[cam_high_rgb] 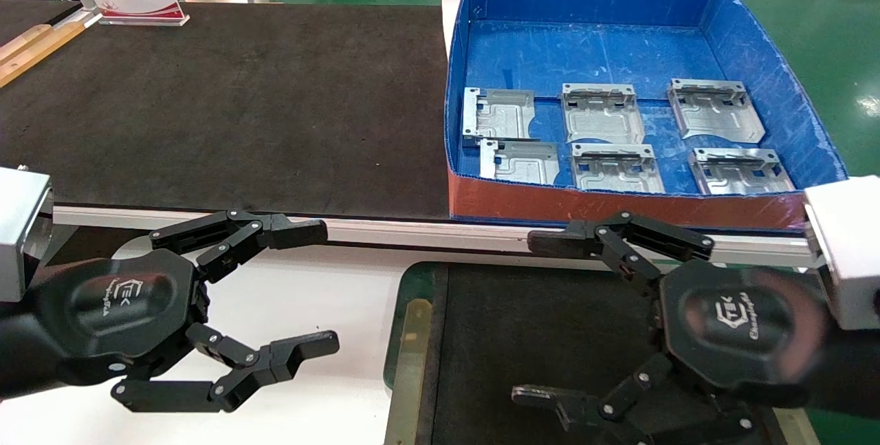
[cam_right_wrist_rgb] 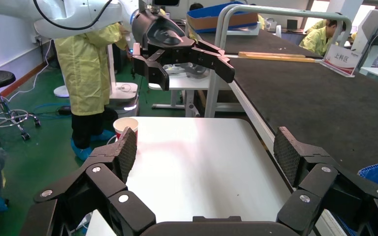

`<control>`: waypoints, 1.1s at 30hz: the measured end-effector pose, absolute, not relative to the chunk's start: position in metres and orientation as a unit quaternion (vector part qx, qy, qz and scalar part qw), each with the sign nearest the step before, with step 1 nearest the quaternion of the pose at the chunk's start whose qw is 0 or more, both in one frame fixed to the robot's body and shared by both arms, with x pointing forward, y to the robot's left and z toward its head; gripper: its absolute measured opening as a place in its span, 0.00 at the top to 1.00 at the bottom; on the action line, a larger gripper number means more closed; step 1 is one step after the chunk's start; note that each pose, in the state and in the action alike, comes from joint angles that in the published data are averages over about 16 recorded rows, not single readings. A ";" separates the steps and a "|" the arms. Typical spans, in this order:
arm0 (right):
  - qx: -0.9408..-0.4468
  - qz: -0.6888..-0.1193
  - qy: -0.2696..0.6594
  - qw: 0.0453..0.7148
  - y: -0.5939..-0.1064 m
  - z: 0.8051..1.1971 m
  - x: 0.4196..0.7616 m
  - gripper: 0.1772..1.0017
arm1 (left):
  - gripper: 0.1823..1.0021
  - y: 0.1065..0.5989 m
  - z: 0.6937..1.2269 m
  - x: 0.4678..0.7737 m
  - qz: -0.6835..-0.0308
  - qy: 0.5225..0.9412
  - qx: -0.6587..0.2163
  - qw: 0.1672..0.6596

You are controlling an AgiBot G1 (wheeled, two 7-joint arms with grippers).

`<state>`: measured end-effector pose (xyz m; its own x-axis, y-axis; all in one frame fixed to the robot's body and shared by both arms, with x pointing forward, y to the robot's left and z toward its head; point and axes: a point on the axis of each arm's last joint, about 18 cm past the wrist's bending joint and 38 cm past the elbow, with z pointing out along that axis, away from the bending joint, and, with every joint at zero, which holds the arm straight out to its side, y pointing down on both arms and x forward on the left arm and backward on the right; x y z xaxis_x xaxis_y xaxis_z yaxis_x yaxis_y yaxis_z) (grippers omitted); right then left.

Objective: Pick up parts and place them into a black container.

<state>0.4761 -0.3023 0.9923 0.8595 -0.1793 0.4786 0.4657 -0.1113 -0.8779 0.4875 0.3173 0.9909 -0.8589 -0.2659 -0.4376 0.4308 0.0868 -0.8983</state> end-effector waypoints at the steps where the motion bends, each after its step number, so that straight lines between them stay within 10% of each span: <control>1: -0.704 -0.245 -0.102 0.659 -0.302 0.992 0.476 0.00 | 0.13 0.317 0.991 0.488 -0.673 0.690 0.060 0.259; 33: -0.704 -0.245 -0.102 0.659 -0.302 0.992 0.476 0.00 | 0.89 0.317 0.991 0.488 -0.673 0.690 0.060 0.259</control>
